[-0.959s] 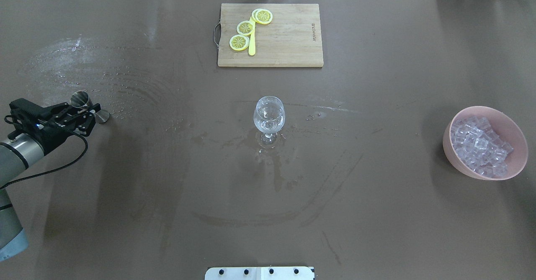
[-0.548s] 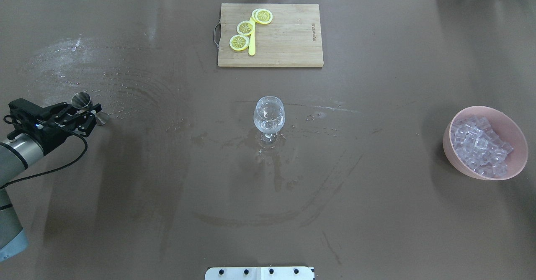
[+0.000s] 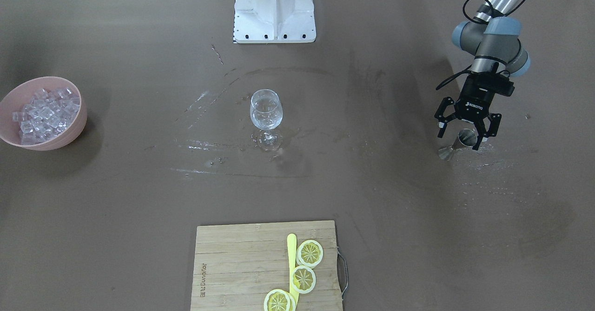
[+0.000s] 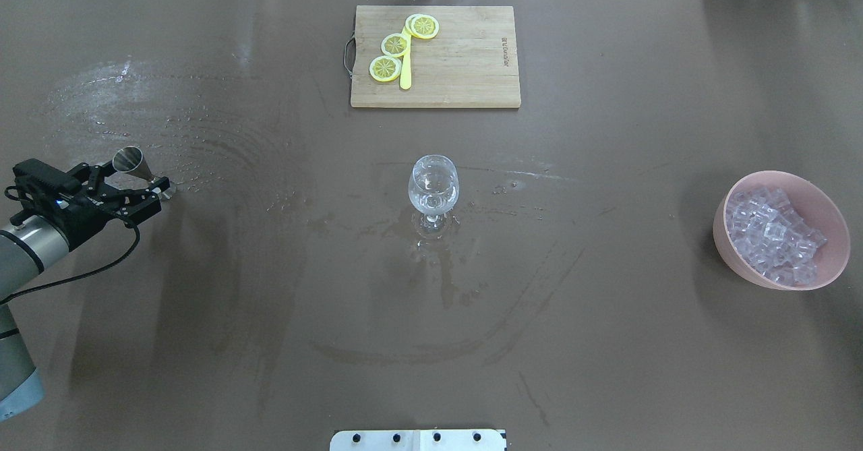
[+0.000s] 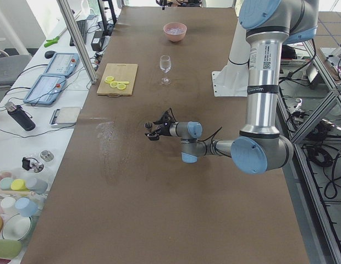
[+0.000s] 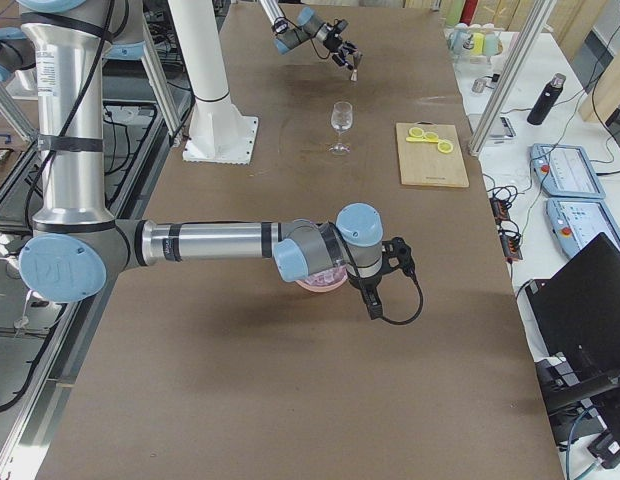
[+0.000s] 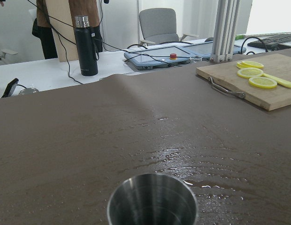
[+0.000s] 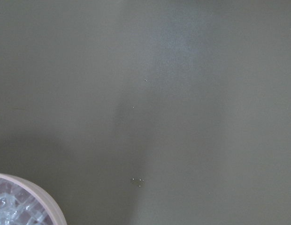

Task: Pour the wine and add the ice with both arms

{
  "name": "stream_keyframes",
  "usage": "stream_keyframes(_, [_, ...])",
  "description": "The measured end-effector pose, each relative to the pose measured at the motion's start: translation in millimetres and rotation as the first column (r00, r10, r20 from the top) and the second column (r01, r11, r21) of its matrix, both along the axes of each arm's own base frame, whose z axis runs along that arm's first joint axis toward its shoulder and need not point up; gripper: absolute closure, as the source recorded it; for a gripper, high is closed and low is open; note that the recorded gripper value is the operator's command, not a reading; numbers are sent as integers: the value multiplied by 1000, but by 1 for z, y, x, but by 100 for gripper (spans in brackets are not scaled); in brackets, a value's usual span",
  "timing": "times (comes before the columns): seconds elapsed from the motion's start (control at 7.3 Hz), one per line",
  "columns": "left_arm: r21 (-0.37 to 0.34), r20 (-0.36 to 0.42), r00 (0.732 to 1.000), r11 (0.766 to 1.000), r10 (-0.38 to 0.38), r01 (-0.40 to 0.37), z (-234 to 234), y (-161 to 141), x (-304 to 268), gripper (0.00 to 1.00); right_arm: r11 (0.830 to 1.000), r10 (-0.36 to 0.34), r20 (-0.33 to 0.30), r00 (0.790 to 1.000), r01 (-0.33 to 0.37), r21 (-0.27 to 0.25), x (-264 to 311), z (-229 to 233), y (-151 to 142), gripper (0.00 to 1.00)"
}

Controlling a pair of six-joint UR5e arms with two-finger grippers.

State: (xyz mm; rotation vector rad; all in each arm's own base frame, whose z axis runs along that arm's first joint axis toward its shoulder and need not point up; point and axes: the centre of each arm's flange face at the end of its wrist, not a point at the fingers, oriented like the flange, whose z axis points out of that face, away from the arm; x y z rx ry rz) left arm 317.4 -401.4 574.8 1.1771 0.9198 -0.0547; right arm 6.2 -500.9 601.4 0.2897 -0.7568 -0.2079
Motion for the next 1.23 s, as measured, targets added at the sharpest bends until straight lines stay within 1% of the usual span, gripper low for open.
stream_keyframes(0.55, [14,-26,999,1000,18,-18,-3,-1,-9,1,1000,0,0,1000,0,2,0,-1,-1,0])
stream_keyframes(1.23, [27,-50,998,999,48,-47,-15,-26,-43,1,1000,0,0,1000,0,3,0,-2,-1,0])
